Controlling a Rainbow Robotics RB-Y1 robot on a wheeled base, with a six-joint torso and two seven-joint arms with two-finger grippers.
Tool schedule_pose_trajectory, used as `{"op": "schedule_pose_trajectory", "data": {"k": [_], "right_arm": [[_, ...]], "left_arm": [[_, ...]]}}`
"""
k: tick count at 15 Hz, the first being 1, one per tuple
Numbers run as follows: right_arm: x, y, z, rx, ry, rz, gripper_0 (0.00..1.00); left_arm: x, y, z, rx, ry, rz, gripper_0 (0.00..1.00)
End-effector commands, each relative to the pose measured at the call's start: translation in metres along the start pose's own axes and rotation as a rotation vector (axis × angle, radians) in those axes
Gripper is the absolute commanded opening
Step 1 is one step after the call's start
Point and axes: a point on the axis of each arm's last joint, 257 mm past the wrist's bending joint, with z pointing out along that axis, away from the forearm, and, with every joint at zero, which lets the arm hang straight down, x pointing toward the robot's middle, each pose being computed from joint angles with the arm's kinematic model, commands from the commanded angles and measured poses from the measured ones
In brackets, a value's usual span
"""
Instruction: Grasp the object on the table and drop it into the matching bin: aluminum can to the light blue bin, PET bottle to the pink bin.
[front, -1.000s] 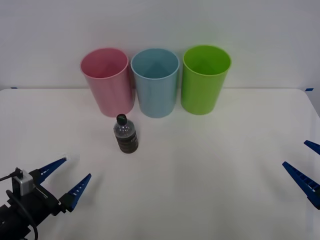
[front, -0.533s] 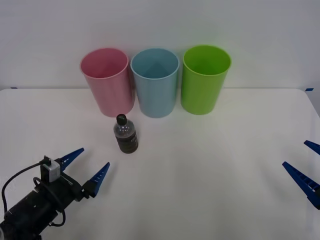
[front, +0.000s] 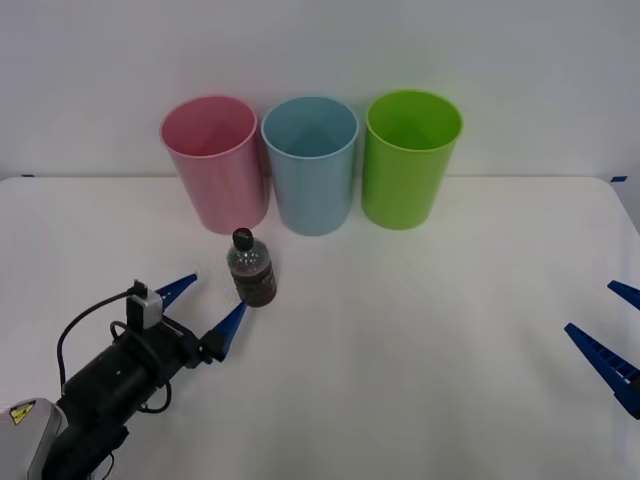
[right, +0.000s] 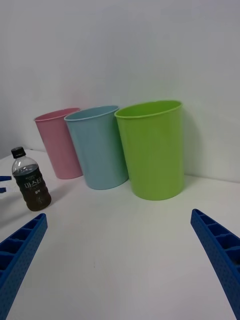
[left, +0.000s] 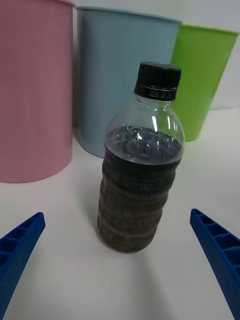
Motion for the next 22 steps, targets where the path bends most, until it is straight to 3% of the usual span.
{"op": "schedule_pose_trajectory", "data": {"k": [1, 10, 18, 19, 20, 21, 22], "right_arm": [[0.0, 0.0, 0.0, 0.0, 0.0, 0.0, 1.0], [0.0, 0.0, 0.0, 0.0, 0.0, 0.0, 1.0], [0.0, 0.0, 0.0, 0.0, 0.0, 0.0, 1.0], [0.0, 0.0, 0.0, 0.0, 0.0, 0.0, 1.0], [0.0, 0.0, 0.0, 0.0, 0.0, 0.0, 1.0], [0.0, 0.0, 0.0, 0.0, 0.0, 0.0, 1.0], [0.0, 0.0, 0.0, 0.0, 0.0, 0.0, 1.0]], "left_arm": [[0.002, 0.002, 0.019, 0.007, 0.007, 0.0, 1.0], [0.003, -0.011, 0.072, 0.055, 0.03, 0.007, 1.0], [0.003, -0.023, 0.081, 0.077, 0.036, 0.013, 1.0], [0.003, -0.023, 0.081, 0.077, 0.035, 0.014, 0.94], [0.005, -0.022, 0.08, 0.075, 0.038, 0.014, 0.53], [0.004, -0.022, 0.081, 0.074, 0.036, 0.017, 0.23], [0.004, -0.021, 0.081, 0.066, 0.038, 0.018, 0.04]]}}
